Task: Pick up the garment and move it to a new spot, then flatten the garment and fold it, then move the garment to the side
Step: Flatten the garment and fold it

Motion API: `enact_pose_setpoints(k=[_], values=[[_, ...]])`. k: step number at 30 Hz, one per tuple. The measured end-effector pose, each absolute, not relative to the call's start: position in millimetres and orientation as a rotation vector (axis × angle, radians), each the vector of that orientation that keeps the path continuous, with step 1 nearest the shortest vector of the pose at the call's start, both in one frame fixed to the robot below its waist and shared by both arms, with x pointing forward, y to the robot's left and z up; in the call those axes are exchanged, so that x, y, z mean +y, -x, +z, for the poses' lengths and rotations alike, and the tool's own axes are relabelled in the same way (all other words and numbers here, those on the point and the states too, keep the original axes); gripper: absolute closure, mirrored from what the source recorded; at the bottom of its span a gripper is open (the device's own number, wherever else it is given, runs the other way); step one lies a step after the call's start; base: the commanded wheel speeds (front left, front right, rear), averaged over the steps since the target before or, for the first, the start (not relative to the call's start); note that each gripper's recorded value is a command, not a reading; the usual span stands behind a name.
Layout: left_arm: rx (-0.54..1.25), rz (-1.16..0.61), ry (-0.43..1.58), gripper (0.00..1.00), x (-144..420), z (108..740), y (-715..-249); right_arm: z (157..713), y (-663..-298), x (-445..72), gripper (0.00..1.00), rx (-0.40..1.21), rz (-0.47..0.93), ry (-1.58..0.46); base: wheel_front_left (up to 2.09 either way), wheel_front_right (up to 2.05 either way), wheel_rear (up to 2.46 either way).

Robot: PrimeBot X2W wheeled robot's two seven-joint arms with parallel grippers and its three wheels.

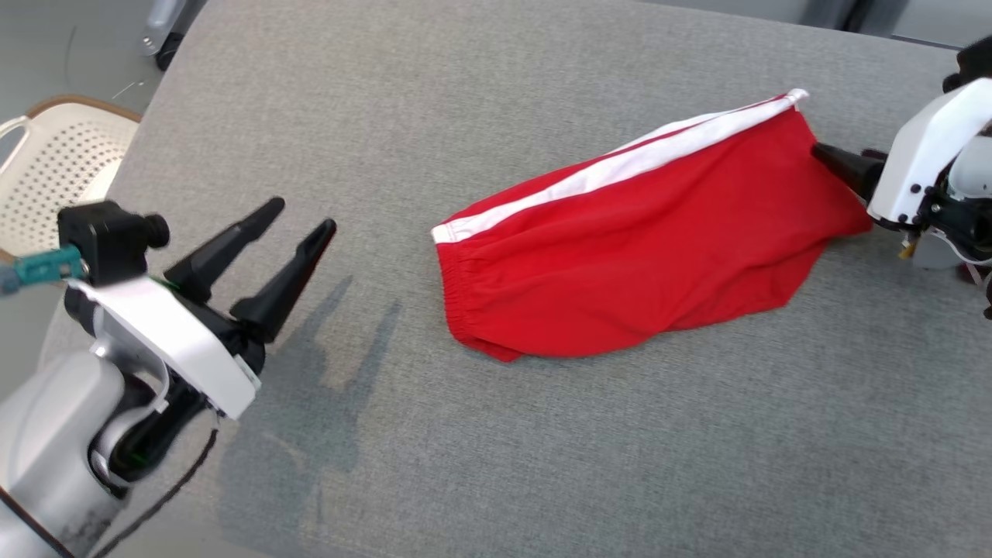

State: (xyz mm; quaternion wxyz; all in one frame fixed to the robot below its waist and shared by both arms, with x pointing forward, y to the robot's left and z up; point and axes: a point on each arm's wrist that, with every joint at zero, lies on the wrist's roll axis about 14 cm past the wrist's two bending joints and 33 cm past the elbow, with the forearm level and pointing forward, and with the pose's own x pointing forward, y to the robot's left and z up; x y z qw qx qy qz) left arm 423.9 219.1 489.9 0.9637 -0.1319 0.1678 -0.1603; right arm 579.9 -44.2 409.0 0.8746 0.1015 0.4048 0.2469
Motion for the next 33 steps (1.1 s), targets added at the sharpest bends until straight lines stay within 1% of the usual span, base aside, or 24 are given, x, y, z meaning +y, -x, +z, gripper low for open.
enact_pose_setpoints(k=[6, 13, 20, 21, 22, 23, 33], values=[[0.334, -0.27, 0.325, 0.0, 217, 472, -396, 384, -572, -42, 0.0, 1.003, 0.488, -0.211, 0.0, 0.0, 0.0], [0.339, -0.247, 0.409, 0.0, 204, 459, -378, 376, -570, -30, 0.0, 1.077, 0.489, -0.215, 0.0, 0.0, 0.0], [0.369, -0.223, 0.447, 0.0, 198, 444, -364, 371, -565, -22, 0.0, 1.139, 0.492, -0.24, 0.0, 0.0, 0.0], [0.37, -0.226, 0.453, 0.0, 196, 443, -363, 371, -564, -21, 0.35, 1.142, 0.493, -0.24, 0.0, 0.0, 0.0], [0.366, -0.226, 0.456, 0.0, 195, 443, -363, 372, -563, -20, 0.75, 1.142, 0.497, -0.241, 0.0, 0.0, 0.0], [0.359, -0.226, 0.456, 0.0, 195, 444, -364, 371, -562, -19, 1.0, 1.143, 0.499, -0.24, 0.0, 0.0, 0.0], [0.288, -0.229, 0.437, 0.0, 194, 457, -368, 382, -550, -12, 1.0, 1.098, 0.548, -0.219, 0.0, 0.0, 0.0]])
